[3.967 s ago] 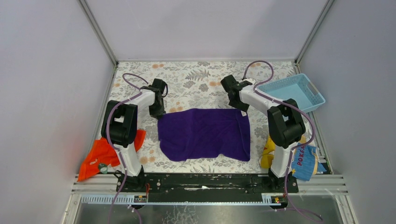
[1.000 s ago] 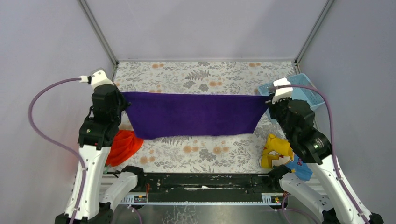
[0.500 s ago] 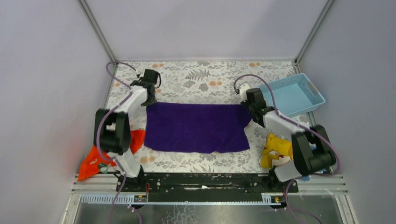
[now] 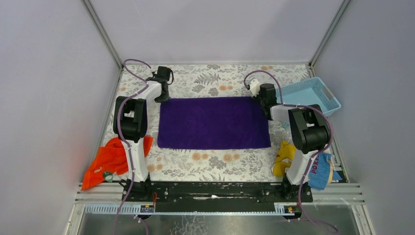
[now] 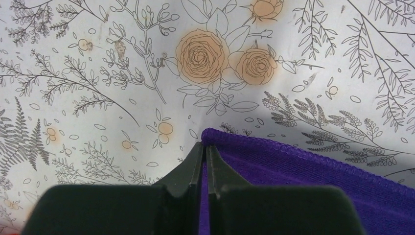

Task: Roll the towels
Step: Flatten out the towel at the center of the board, then fold the towel at the center of the board.

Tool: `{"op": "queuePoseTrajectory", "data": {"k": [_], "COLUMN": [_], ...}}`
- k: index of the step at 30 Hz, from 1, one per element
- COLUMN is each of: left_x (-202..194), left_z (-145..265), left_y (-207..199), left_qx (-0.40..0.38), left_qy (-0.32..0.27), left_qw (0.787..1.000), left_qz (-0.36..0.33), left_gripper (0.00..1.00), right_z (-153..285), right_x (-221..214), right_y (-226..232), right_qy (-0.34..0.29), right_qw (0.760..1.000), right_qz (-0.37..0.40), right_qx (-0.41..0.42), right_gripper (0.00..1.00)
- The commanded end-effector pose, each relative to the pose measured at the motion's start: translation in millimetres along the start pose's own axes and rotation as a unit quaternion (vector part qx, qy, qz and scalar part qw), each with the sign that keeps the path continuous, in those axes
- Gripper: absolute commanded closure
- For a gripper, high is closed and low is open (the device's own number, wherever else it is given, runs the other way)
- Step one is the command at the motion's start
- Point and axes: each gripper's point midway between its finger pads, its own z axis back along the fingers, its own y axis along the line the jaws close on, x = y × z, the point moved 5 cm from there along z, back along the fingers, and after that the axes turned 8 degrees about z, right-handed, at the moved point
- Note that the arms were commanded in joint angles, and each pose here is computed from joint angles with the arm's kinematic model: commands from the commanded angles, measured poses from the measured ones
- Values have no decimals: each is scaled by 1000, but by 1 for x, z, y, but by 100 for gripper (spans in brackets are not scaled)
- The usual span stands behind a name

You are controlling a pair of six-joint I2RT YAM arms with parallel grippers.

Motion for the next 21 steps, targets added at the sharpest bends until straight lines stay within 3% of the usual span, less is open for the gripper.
{"op": "queuePoseTrajectory", "data": {"k": [1, 13, 21], "left_x": [21, 24, 3], "left_z": [-6, 22, 42], "left_y": [-4, 10, 20], "left_qx": [-19, -30, -46], "left_qy": [-31, -42, -26], "left_qw": [999, 998, 998], "left_qz": [11, 28, 39], "left_gripper": [100, 100, 100], "right_z": [-10, 21, 50], "right_x": [23, 22, 15], "right_y": [-26, -32, -26], "right_qy": [-46, -65, -74], "right_qw": [998, 997, 997], "right_qz": [23, 18, -10], "right_qx": [-38, -23, 4], "right_gripper": [100, 100, 100]}}
